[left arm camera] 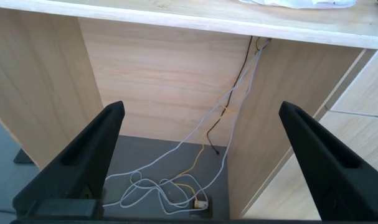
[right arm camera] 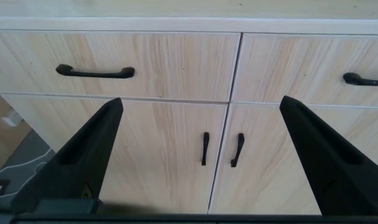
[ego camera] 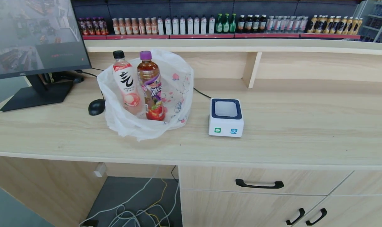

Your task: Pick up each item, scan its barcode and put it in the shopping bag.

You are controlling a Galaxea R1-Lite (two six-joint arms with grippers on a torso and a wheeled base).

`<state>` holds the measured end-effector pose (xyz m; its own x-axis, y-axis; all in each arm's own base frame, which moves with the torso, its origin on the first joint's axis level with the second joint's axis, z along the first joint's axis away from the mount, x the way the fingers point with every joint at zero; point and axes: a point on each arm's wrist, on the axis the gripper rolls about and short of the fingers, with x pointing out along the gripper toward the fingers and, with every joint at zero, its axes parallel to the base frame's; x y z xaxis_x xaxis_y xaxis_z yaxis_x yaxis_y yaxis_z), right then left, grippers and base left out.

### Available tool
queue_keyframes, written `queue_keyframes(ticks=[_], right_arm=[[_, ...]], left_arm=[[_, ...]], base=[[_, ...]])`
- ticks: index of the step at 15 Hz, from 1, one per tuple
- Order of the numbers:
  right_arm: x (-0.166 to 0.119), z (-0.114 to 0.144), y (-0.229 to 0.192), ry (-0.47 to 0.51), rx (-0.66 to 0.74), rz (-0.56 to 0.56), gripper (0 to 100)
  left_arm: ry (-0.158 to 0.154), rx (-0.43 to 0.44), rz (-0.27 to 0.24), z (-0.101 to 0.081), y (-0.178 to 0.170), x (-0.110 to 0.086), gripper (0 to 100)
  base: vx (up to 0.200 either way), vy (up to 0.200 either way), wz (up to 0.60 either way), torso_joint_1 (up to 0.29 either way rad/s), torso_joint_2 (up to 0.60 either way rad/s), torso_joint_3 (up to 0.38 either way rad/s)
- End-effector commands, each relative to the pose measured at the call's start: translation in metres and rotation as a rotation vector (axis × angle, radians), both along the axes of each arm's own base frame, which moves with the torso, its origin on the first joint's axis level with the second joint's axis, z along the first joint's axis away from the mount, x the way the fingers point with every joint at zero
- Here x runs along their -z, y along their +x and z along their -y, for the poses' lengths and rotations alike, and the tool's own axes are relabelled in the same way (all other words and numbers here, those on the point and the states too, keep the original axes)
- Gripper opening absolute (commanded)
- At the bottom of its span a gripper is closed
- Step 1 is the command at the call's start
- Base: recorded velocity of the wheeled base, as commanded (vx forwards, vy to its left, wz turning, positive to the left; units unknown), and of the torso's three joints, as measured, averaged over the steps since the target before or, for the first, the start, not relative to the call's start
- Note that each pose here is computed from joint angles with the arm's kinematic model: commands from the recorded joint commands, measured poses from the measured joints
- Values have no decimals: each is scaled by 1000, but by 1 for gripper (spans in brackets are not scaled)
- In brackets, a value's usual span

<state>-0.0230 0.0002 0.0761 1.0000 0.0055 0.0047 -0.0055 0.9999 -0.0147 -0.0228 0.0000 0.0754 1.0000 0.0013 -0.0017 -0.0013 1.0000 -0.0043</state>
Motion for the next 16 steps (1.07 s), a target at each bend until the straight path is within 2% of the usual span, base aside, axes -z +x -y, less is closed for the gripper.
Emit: queue_keyframes(ticks=[1,7,16], right_arm=[[0,0,0,-1,-1,-2,100],[0,0,0,-1,-1,-2,100],[0,0,0,-4,-1,-2,100]], left_arm=[[0,0,0,0,0,0,100],[0,0,0,0,0,0,100],[0,0,0,0,0,0,100]], base=[[0,0,0,0,0,0],[0,-200,0,4,4,4],[0,0,0,0,0,0]])
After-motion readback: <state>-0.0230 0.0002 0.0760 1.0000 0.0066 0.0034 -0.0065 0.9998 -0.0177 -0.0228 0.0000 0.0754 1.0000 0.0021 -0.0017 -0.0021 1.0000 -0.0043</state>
